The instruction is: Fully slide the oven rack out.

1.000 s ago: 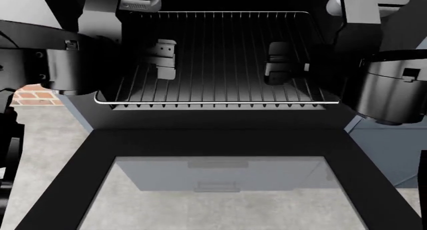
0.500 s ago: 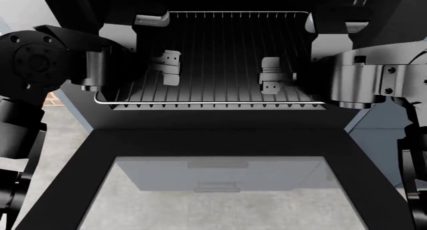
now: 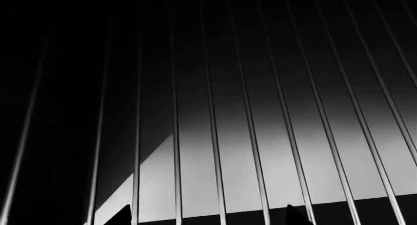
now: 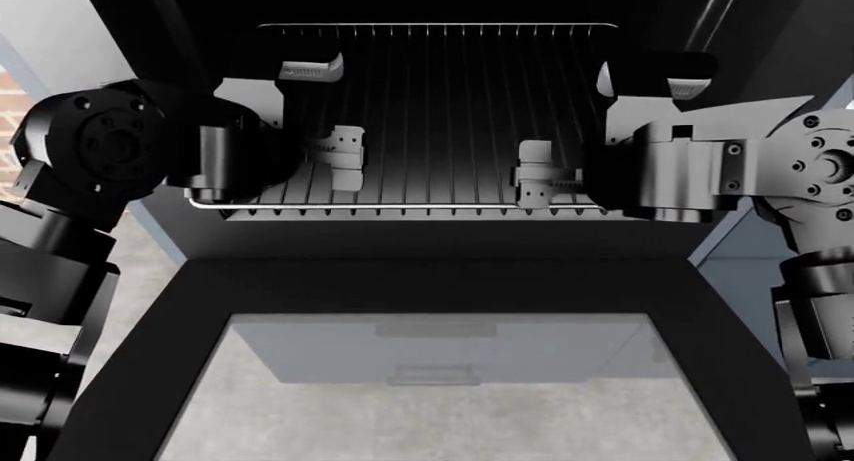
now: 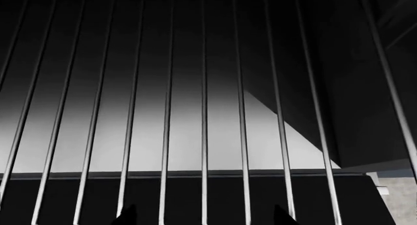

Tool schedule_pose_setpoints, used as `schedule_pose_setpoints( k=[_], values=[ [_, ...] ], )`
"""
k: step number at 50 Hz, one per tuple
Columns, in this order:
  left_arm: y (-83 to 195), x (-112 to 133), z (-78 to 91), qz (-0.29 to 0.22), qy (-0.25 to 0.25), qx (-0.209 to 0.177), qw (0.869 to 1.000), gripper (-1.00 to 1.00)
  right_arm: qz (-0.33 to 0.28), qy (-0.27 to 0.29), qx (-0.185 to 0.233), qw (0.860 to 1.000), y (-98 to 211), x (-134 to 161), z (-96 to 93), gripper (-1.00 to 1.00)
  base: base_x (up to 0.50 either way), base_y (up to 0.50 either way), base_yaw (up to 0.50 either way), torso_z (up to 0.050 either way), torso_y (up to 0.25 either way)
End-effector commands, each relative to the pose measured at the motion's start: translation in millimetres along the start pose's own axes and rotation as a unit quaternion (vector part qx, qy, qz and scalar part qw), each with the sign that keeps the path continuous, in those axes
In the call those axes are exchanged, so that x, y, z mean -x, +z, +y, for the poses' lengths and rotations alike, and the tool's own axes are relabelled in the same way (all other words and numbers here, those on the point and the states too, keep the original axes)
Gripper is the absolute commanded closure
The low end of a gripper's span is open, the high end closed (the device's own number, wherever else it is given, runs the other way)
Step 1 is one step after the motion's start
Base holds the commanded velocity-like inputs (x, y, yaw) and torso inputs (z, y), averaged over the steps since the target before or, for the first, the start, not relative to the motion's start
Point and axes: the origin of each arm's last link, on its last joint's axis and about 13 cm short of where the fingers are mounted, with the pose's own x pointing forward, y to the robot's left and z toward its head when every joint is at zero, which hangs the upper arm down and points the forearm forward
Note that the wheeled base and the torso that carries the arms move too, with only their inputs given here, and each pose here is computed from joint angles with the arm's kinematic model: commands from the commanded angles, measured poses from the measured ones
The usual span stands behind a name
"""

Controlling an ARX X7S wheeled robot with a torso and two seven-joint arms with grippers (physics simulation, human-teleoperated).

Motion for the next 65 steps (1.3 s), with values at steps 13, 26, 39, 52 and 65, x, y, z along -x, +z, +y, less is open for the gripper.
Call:
schedule_pose_setpoints(
  k=[13,26,39,52,65],
  values=[
    [-42,-20,3.8,0.082,0.002,0.007,0.997,-1.0,0.052,-0.004,-0.007,0.999,-26,-14,-5.6,-1.0,0.0,0.0,0.0,0.0,-0.008],
    [-65,-10,4.4,0.147,0.013,-0.054,0.988,-1.0,0.123,0.01,0.035,0.992,-49,-4,-11.5,-1.0,0.0,0.0,0.0,0.0,-0.013],
    [-78,-1,5.9,0.193,-0.002,-0.081,0.978,-1.0,0.174,0.015,0.045,0.984,-73,8,-20.6,-1.0,0.0,0.0,0.0,0.0,-0.014],
    [-98,29,14.5,0.251,-0.002,-0.092,0.964,-1.0,0.216,0.018,0.035,0.976,-88,37,-27.4,-1.0,0.0,0.0,0.0,0.0,-0.015],
    [-111,60,27.9,0.29,0.014,-0.093,0.952,-1.0,0.253,0.032,0.027,0.967,-114,71,-31.5,-1.0,0.0,0.0,0.0,0.0,-0.017]
  ],
)
